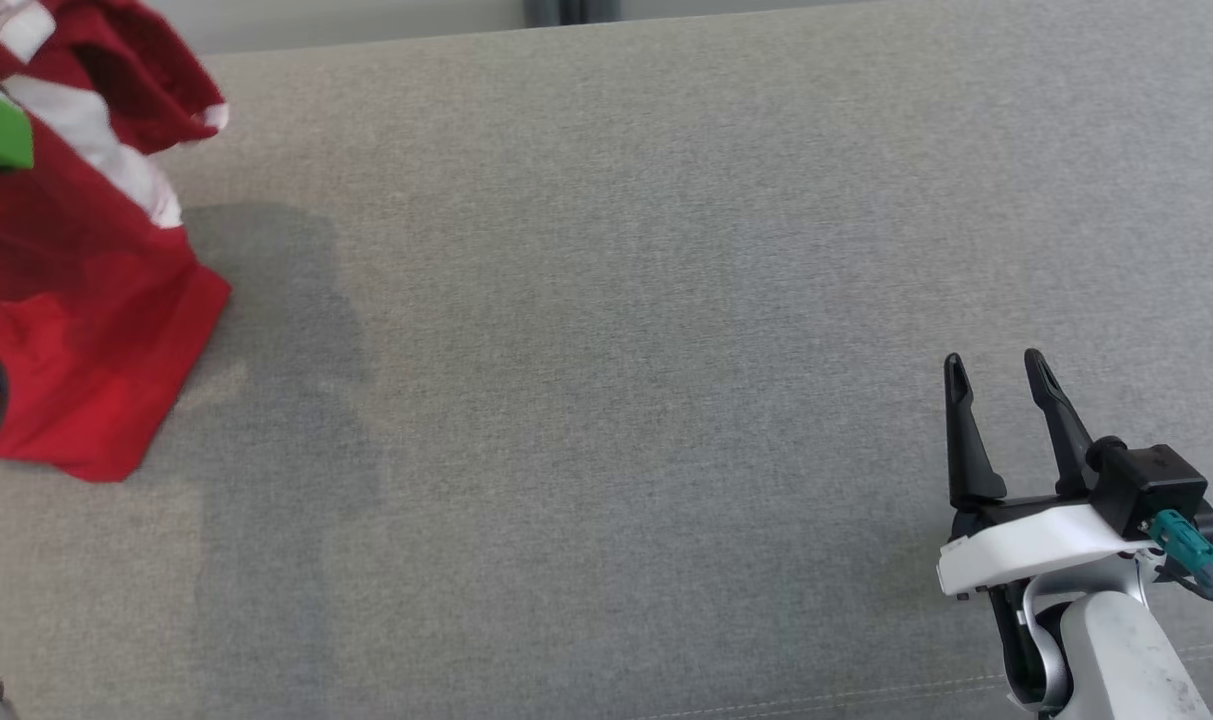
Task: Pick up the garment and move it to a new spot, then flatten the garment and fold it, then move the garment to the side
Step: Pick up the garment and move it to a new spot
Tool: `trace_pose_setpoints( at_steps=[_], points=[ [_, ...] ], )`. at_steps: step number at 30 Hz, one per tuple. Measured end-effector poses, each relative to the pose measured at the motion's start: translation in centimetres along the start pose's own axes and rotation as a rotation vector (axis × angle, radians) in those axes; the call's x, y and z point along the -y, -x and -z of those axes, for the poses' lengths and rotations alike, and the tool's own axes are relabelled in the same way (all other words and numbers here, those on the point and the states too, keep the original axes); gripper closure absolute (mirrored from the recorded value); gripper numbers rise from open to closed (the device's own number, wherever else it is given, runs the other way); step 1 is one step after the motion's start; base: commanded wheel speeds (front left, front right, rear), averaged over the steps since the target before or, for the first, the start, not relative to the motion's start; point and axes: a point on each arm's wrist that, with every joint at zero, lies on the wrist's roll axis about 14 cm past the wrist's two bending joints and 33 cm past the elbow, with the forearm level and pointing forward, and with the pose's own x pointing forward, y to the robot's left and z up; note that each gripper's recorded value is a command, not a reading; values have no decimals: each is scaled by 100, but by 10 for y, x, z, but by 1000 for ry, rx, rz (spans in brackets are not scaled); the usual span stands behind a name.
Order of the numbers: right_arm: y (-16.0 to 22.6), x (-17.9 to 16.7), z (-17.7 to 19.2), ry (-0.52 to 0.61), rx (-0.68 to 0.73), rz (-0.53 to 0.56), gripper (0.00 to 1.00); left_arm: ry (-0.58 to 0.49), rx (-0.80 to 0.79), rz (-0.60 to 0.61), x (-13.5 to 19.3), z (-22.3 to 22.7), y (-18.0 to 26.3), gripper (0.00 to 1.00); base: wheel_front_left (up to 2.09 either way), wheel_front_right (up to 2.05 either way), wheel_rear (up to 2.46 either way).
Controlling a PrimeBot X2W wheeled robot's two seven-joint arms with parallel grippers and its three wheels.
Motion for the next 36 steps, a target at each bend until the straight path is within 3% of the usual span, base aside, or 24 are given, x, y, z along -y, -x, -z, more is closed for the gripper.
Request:
trace_pose_setpoints(
  at_steps=[9, 16, 24, 32, 33, 34, 36],
  points=[
    [26, 34, -15, -1, 32, 113, 0, 103, 125, 310, 136, -53, -23, 100, 0, 0, 0],
    [47, 60, -24, -27, 57, 201, 0, 222, 85, 516, 235, -42, -17, 100, 0, 0, 0],
    [56, 74, -21, -34, 45, 254, 0, 328, -208, 626, 303, 70, 33, 100, 0, 0, 0],
    [52, 69, -16, -42, 31, 235, 0, 366, -464, 652, 321, 152, 108, 100, 0, 0, 0],
    [51, 67, -16, -42, 31, 231, 0, 364, -472, 656, 321, 154, 112, 54, 0, 0, 0],
    [50, 65, -16, -42, 32, 225, 0, 363, -470, 655, 321, 154, 116, 0, 0, 0, 0],
    [48, 62, -17, -37, 35, 211, 0, 367, -444, 647, 319, 149, 116, 0, 0, 0, 0]
  ],
)
